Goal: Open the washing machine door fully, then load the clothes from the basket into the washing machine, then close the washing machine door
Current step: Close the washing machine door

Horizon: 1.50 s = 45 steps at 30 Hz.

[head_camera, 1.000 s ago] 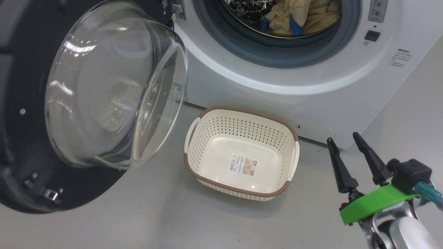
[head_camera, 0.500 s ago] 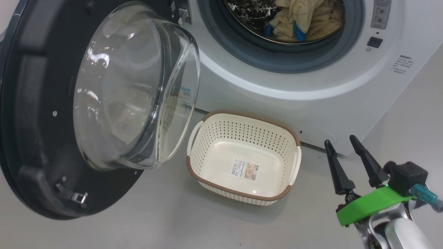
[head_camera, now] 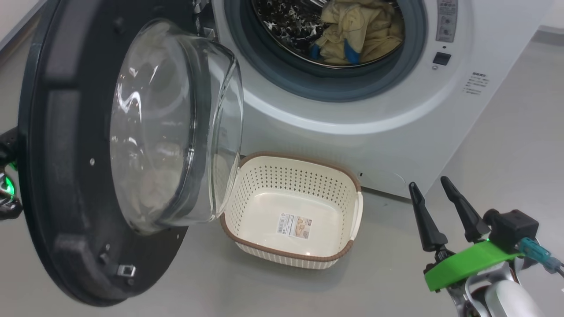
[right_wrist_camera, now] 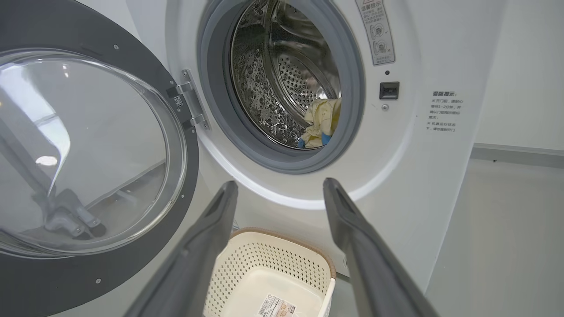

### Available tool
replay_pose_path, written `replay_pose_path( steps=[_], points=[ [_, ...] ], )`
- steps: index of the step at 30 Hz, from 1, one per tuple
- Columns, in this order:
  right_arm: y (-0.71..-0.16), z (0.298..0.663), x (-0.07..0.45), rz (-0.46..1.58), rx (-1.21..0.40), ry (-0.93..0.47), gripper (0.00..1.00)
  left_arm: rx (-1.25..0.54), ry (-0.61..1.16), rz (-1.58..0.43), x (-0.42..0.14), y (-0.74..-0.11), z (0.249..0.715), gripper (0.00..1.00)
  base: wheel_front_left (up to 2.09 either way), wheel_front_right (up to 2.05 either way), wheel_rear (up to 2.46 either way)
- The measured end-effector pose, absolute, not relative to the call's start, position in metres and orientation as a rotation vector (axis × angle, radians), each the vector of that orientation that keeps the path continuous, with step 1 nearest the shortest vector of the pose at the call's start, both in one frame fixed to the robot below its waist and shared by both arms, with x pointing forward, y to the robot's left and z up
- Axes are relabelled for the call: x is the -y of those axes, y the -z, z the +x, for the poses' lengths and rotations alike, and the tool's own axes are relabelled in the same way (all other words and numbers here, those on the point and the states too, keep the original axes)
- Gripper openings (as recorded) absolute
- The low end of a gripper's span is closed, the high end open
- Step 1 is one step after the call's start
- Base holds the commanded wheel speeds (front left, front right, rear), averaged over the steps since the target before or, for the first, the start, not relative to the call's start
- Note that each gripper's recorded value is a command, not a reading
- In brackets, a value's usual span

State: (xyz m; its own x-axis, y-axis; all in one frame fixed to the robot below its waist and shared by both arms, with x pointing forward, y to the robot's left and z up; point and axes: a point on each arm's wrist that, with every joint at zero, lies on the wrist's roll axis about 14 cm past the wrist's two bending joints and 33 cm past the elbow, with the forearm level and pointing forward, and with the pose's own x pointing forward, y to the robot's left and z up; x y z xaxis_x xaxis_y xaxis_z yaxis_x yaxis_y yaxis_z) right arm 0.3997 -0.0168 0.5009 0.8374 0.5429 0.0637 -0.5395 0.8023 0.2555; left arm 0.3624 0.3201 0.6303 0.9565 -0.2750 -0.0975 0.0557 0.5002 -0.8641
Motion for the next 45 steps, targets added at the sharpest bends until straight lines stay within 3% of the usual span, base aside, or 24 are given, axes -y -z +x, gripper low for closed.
replay_pose_path(
  steps=[19,27,45],
  points=[
    [-0.501,0.393,0.051,0.275,0.0,-0.475,1.0,-0.246,0.38,-1.095,-0.246,-0.629,0.405,0.0,0.0,0.0,0.0],
    [-0.497,0.391,0.06,0.274,-0.007,-0.446,1.0,-0.17,0.452,-1.142,-0.214,-0.635,0.427,0.0,0.0,0.0,0.0],
    [-0.491,0.387,0.101,0.264,-0.013,-0.323,1.0,-0.059,0.459,-1.296,-0.159,-0.63,0.482,0.0,0.0,0.0,0.0]
  ],
)
